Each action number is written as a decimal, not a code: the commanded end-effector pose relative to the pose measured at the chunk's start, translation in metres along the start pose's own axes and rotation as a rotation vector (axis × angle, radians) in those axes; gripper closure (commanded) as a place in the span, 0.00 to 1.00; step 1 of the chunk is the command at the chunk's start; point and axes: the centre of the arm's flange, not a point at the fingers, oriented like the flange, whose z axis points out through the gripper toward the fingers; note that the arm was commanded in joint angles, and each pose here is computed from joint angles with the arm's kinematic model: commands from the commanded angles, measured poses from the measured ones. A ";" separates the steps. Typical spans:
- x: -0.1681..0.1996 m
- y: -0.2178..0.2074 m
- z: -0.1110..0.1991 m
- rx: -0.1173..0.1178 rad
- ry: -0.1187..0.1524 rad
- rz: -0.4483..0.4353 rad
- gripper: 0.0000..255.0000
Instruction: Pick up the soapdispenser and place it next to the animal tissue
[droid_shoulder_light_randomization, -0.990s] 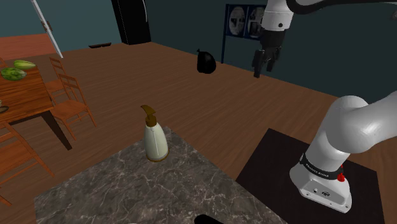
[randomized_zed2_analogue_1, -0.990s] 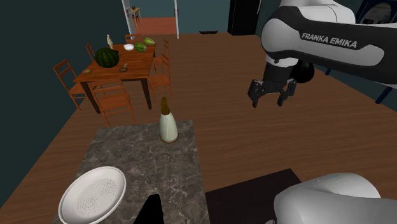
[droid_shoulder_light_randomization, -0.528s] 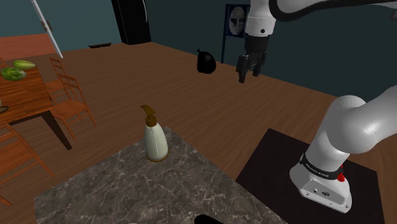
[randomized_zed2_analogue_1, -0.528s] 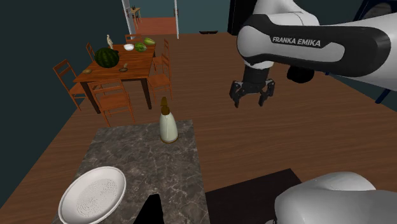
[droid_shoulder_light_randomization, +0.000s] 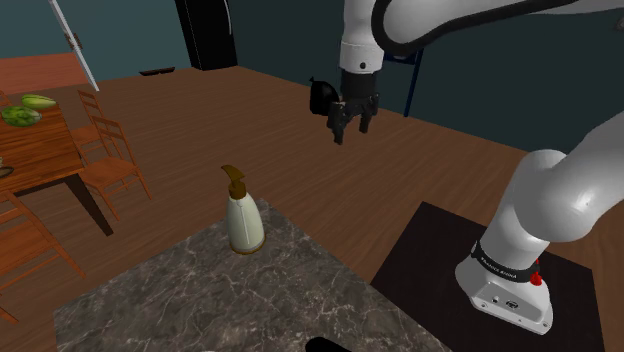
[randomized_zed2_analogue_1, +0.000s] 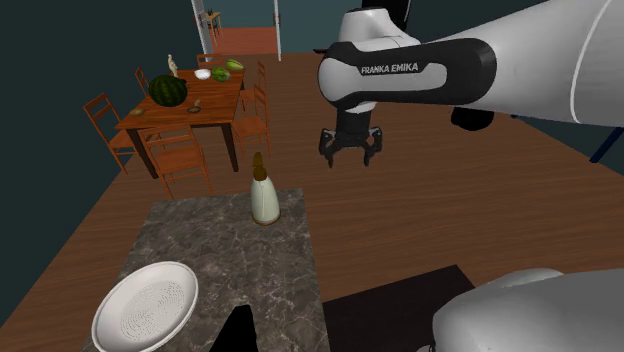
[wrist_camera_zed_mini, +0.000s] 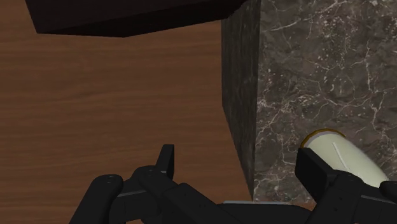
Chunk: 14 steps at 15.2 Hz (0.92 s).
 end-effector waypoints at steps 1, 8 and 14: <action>0.012 -0.023 0.005 0.002 0.004 0.001 0.00; 0.050 -0.103 0.025 0.006 0.015 0.003 0.00; 0.083 -0.172 0.042 0.009 0.025 0.004 0.00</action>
